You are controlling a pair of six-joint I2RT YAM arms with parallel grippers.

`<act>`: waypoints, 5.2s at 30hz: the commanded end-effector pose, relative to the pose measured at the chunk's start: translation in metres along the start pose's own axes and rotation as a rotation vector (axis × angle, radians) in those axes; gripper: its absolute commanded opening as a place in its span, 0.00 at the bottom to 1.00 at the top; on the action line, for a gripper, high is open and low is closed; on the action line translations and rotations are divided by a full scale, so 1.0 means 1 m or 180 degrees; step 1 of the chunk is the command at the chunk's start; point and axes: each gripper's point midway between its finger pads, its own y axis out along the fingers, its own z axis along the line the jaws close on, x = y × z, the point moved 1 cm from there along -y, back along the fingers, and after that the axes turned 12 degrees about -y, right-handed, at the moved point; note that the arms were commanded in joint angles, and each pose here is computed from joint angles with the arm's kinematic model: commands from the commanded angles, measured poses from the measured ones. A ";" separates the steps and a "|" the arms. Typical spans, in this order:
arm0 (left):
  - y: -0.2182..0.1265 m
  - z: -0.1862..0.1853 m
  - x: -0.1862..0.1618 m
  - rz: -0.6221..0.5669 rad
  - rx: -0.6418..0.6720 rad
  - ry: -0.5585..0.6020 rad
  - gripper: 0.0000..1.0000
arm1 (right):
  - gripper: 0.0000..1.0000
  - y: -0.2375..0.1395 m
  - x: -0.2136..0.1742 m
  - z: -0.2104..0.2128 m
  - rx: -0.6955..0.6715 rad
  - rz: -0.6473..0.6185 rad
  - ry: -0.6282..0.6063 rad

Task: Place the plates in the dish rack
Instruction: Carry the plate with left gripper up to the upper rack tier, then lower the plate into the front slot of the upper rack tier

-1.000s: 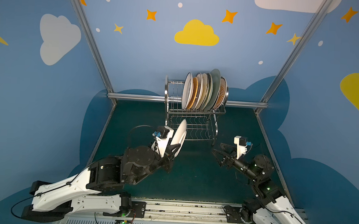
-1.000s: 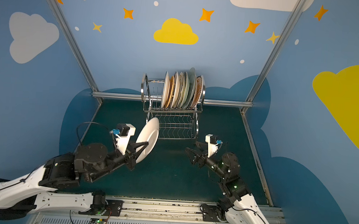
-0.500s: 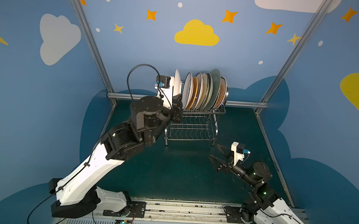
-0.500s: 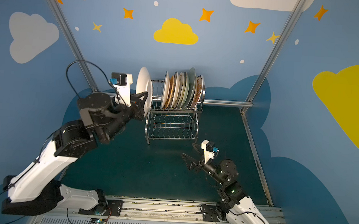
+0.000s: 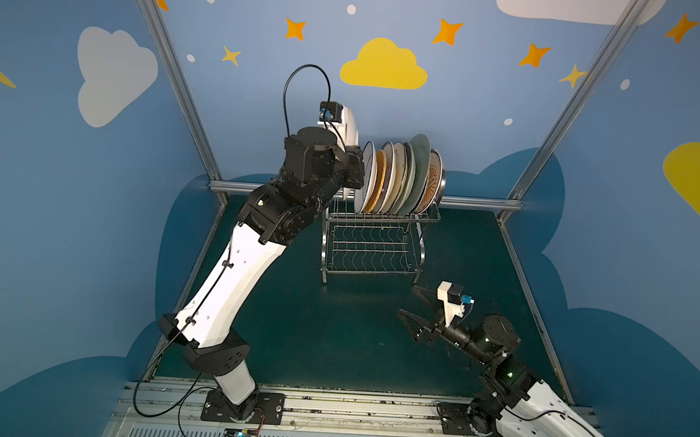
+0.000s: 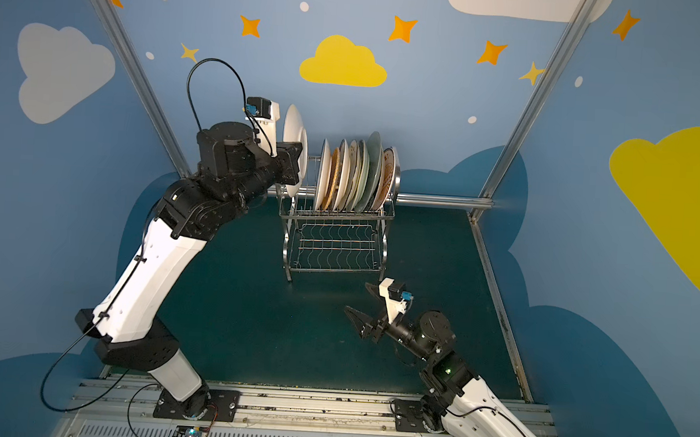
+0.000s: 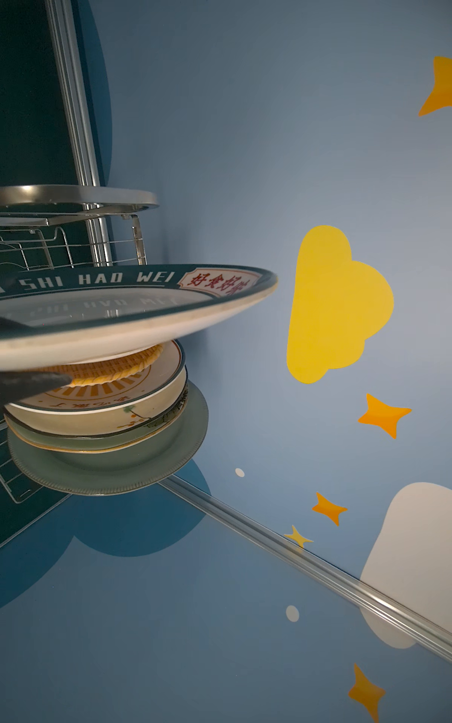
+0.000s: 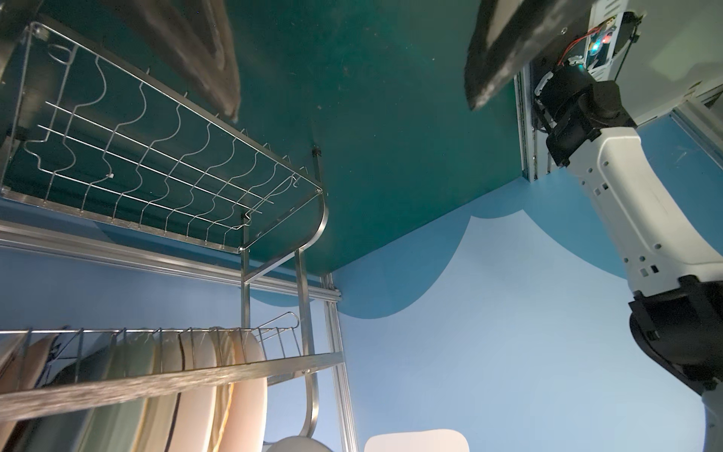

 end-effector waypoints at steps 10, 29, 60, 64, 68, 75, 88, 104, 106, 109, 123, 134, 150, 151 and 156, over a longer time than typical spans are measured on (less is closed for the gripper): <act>0.051 0.022 0.003 0.0086 0.0021 -0.0223 0.04 | 0.88 0.006 0.004 0.004 -0.0002 -0.0027 -0.0174; 0.089 0.047 -0.026 0.0327 0.0169 -0.0390 0.04 | 0.88 0.010 0.001 0.009 0.0038 0.0037 -0.0193; 0.106 0.066 -0.060 0.0562 0.0352 -0.0322 0.04 | 0.88 0.008 0.005 0.010 0.0037 0.0010 -0.0215; 0.105 0.068 -0.065 0.0590 0.0364 -0.0311 0.04 | 0.88 0.008 0.005 0.011 0.0040 0.0005 -0.0217; 0.103 0.069 -0.068 0.0591 0.0337 -0.0296 0.04 | 0.88 0.007 0.006 0.011 0.0041 -0.0002 -0.0220; 0.091 0.071 -0.071 0.0510 0.0256 -0.0264 0.04 | 0.88 0.008 0.005 0.011 0.0047 0.0013 -0.0220; 0.083 0.074 -0.085 0.0524 0.0190 -0.0281 0.10 | 0.88 0.012 0.000 0.011 0.0054 0.0062 -0.0212; 0.087 0.065 -0.084 0.0557 0.0091 -0.0271 0.21 | 0.88 0.011 0.001 0.011 0.0042 0.0059 -0.0217; 0.087 0.064 -0.082 0.0552 0.0087 -0.0271 0.21 | 0.88 0.011 0.000 0.010 0.0041 0.0067 -0.0217; 0.086 0.063 -0.081 0.0543 0.0083 -0.0274 0.20 | 0.88 0.012 0.000 0.011 0.0047 0.0073 -0.0206; 0.085 0.065 -0.085 0.0500 0.0358 -0.0260 0.14 | 0.88 0.012 0.000 0.011 0.0050 0.0077 -0.0199; 0.090 0.066 -0.088 0.0408 0.0520 -0.0326 0.14 | 0.88 0.015 -0.004 0.010 0.0039 0.0137 -0.0176; 0.098 0.062 -0.091 0.0463 0.0490 -0.0325 0.30 | 0.88 0.014 -0.004 0.010 0.0031 0.0168 -0.0155; 0.097 0.062 -0.089 0.0459 0.0489 -0.0329 0.31 | 0.88 0.015 -0.003 0.010 0.0033 0.0163 -0.0159; 0.088 0.054 -0.075 0.0394 0.0391 -0.0359 0.34 | 0.88 0.013 -0.003 0.010 0.0032 0.0156 -0.0161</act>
